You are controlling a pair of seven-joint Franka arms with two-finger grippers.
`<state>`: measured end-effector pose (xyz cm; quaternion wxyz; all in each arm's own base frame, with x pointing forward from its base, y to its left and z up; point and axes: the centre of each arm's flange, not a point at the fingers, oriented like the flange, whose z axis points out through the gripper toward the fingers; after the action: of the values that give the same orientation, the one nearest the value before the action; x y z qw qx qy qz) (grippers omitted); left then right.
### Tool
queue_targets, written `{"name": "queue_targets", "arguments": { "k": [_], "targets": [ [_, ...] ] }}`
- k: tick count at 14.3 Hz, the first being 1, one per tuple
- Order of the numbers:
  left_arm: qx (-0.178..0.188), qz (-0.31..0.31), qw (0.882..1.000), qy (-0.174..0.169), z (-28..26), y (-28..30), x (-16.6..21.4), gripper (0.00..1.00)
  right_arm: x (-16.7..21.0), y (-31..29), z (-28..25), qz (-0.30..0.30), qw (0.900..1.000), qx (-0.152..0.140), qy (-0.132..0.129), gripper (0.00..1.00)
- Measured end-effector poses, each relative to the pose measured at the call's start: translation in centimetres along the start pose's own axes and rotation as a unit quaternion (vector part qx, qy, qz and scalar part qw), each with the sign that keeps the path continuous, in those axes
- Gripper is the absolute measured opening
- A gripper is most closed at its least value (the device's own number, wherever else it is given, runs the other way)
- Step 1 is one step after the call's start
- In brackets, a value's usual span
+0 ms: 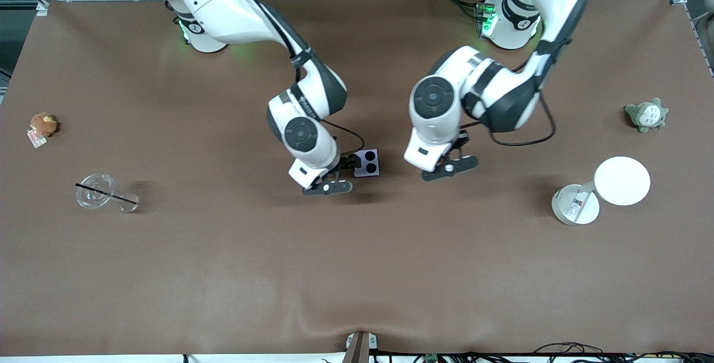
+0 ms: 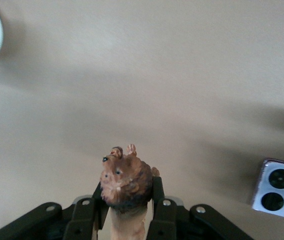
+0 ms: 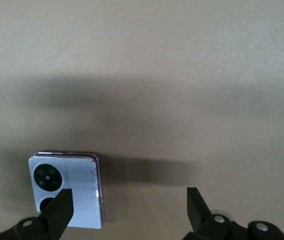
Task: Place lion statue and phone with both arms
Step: 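Carry the lion toward the lamp while the right gripper grasps the phone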
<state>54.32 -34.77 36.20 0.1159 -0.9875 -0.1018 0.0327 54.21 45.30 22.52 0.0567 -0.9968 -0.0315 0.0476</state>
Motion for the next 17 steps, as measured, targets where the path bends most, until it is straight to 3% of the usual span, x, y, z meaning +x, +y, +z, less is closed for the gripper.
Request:
{"name": "queue_targets", "arguments": {
  "k": [7,10,17],
  "targets": [
    [-0.022,0.046,0.998,-0.043,-1.6,-9.0,5.2,0.37,-2.4,-6.2,2.8,0.016,0.999,-0.03,0.032,1.0],
    [-0.022,0.058,0.997,-0.055,-0.3,-12.2,7.1,0.37,-2.1,-6.5,4.6,0.009,0.998,-0.022,0.052,1.0],
    [-0.032,0.09,0.993,-0.064,3.2,-19.3,11.4,0.37,-2.4,-6.9,5.4,0.005,0.998,-0.021,0.053,1.0]
  ]
}}
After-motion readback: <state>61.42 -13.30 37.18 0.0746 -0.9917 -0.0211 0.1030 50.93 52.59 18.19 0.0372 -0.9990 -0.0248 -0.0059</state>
